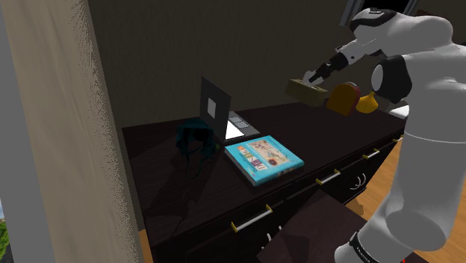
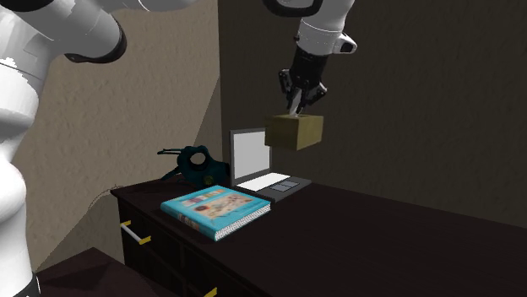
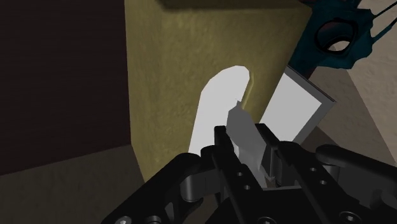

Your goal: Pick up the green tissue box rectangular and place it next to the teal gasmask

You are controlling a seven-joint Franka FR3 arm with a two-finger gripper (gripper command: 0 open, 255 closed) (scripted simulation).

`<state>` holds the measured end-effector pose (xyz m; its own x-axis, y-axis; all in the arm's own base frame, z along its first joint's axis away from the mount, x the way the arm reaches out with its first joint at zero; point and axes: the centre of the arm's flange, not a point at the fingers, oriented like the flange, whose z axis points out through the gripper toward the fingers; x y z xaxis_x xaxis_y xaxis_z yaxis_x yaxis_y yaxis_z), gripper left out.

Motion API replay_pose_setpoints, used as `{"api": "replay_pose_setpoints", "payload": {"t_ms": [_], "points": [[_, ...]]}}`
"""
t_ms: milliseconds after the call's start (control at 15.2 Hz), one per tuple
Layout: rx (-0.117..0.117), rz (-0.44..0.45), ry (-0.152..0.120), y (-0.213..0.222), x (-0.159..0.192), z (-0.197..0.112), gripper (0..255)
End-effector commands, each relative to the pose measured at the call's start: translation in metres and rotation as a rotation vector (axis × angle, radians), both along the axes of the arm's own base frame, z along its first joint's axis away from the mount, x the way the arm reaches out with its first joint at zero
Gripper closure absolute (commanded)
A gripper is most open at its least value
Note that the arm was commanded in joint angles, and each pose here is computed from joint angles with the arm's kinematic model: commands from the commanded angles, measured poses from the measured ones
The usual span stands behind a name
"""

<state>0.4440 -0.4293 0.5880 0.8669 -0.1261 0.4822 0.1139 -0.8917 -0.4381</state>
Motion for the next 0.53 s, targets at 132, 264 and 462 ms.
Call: {"api": "replay_pose_setpoints", "payload": {"t_ms": [132, 264, 462], "points": [[0.0, 0.0, 0.0, 0.04, 0.0, 0.004, 255], [0.0, 0.0, 0.0, 0.066, 0.0, 0.004, 255], [0.0, 0.0, 0.0, 0.106, -0.001, 0.004, 255]]}}
